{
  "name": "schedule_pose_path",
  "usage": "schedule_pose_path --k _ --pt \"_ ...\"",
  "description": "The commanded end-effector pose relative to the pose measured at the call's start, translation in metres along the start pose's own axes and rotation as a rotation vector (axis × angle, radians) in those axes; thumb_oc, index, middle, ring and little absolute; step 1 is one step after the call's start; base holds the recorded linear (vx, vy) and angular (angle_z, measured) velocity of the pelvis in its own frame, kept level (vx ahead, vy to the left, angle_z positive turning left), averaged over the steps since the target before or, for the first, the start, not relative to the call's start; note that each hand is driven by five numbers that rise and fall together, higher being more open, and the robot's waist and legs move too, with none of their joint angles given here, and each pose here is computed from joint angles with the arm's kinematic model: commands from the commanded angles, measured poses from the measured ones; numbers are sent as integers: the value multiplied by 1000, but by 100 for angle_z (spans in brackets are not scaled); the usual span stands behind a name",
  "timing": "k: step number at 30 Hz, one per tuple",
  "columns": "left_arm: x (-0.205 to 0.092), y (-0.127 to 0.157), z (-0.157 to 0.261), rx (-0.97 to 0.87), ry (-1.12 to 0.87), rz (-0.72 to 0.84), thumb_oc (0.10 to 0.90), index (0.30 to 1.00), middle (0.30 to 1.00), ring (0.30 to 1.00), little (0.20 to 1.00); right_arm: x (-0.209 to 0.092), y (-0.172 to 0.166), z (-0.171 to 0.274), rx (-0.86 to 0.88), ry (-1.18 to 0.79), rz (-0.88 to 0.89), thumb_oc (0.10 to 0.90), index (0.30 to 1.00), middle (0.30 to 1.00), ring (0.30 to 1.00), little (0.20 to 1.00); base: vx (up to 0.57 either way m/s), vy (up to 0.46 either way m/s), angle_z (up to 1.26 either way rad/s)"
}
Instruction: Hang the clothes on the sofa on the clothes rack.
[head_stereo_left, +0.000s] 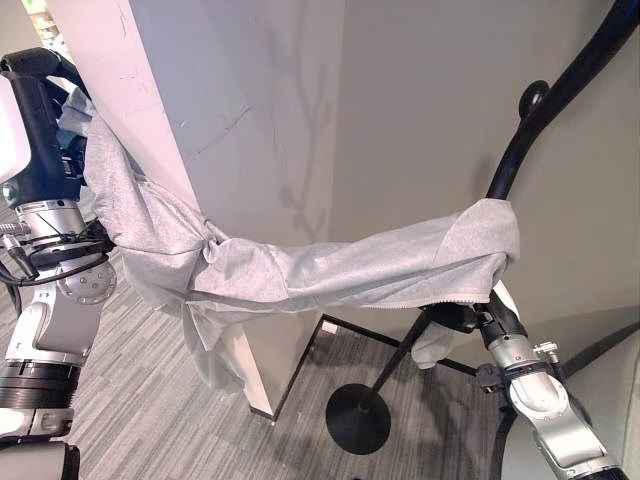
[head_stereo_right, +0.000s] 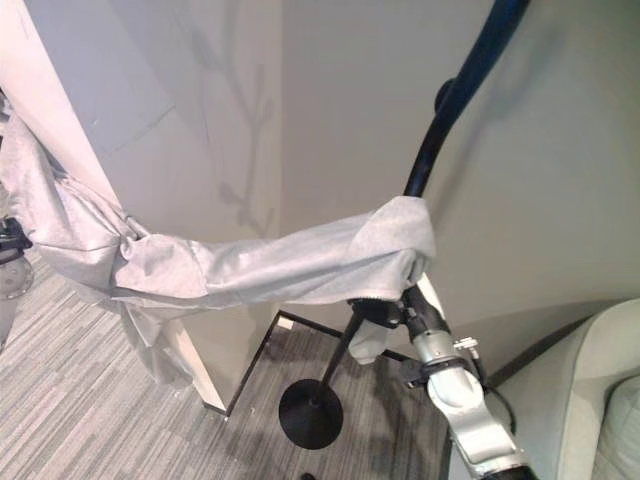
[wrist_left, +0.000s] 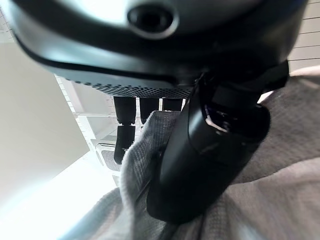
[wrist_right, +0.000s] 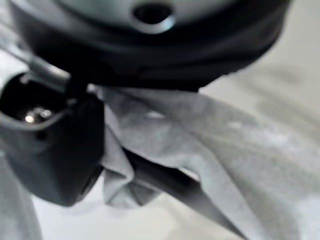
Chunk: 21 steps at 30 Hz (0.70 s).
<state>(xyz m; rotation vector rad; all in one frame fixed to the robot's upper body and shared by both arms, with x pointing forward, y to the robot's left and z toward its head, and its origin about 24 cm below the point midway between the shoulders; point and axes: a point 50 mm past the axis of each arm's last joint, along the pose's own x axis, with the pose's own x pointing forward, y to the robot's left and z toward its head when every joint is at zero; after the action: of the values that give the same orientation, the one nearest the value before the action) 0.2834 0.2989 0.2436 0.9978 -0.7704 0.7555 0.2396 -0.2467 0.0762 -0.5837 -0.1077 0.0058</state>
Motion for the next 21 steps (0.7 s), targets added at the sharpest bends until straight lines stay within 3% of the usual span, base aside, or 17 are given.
schedule_pose_path --k 1,10,21 --pt "33 16 42 -88 -203 183 400 300 300 300 300 12 -76 59 -184 -296 -364 400 300 300 300 300 0 0 0" --pt "36 25 46 -80 -225 229 400 300 300 300 300 3 -121 62 -308 -286 -634 400 300 300 300 300 0 0 0" --pt "26 28 33 -79 -172 229 400 300 300 300 300 -3 -109 54 -203 -283 -571 400 300 300 300 300 0 0 0"
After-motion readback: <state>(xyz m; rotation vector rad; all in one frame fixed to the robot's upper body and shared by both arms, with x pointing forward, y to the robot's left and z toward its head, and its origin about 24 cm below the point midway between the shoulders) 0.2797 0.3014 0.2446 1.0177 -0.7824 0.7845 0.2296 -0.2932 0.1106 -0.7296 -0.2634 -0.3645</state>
